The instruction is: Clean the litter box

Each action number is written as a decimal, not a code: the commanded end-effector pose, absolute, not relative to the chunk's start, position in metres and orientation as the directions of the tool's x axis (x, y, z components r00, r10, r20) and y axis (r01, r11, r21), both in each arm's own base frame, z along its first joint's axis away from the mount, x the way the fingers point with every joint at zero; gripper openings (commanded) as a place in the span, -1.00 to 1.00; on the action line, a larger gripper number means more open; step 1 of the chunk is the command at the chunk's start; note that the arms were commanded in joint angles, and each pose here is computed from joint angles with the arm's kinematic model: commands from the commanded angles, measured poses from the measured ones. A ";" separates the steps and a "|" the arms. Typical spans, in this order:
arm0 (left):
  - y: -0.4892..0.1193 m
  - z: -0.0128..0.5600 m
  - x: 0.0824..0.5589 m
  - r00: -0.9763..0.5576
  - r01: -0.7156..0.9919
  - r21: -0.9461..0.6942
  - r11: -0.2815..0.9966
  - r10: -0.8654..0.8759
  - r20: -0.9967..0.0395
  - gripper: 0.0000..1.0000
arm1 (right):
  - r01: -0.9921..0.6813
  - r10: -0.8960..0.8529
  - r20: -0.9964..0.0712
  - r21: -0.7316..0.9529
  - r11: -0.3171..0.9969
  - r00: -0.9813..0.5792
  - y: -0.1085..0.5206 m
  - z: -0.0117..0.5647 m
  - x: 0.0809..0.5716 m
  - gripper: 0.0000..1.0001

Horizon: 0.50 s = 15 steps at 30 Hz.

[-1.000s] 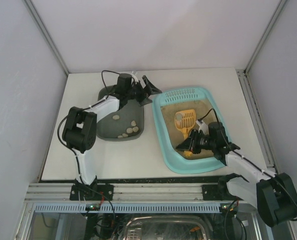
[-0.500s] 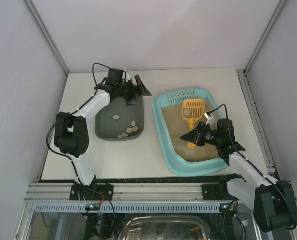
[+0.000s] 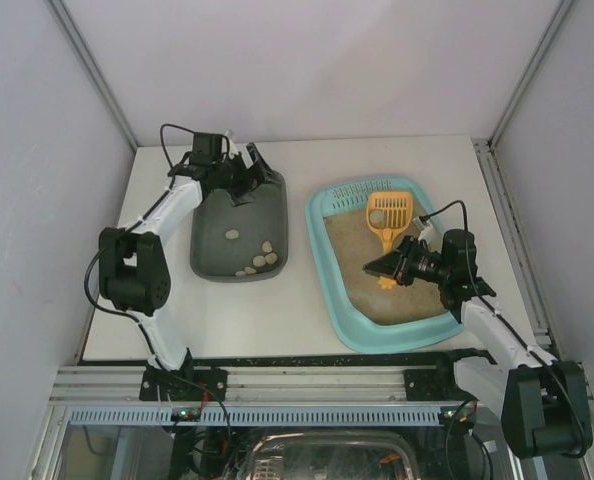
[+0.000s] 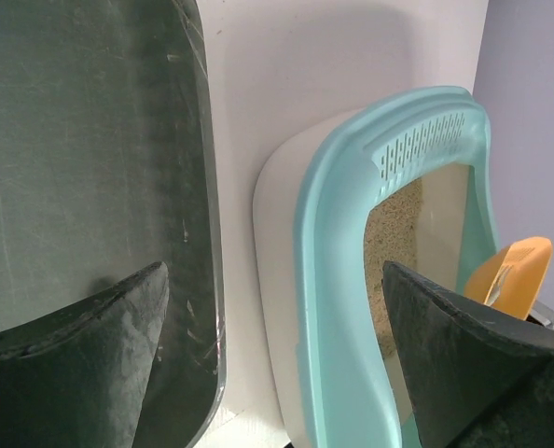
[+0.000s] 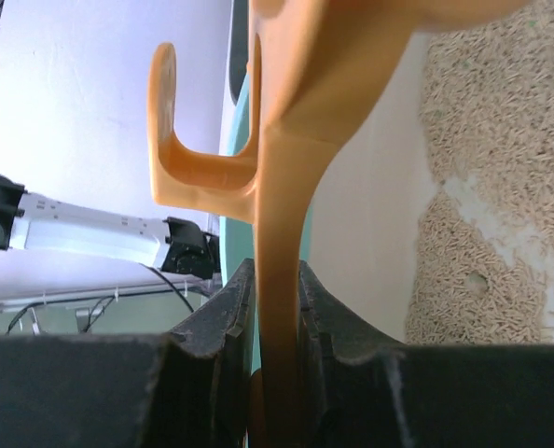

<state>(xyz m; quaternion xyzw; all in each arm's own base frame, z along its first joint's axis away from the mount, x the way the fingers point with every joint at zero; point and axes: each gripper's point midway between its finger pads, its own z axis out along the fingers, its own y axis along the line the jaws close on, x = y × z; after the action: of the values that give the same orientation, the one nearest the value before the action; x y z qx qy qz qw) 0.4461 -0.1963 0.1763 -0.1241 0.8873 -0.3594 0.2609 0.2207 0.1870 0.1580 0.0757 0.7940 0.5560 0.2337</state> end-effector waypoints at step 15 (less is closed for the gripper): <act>-0.165 0.230 0.449 -0.799 0.041 -0.774 0.632 -0.444 -0.405 0.99 | -0.181 0.339 -0.299 0.923 0.338 -0.892 0.198 0.181 0.223 -1.00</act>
<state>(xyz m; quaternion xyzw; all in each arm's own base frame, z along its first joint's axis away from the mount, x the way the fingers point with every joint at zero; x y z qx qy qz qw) 0.4514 -0.1757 0.1917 -0.1462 0.8657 -0.4106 0.2463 0.2160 0.1931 0.1573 0.0786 0.7976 0.5653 0.1952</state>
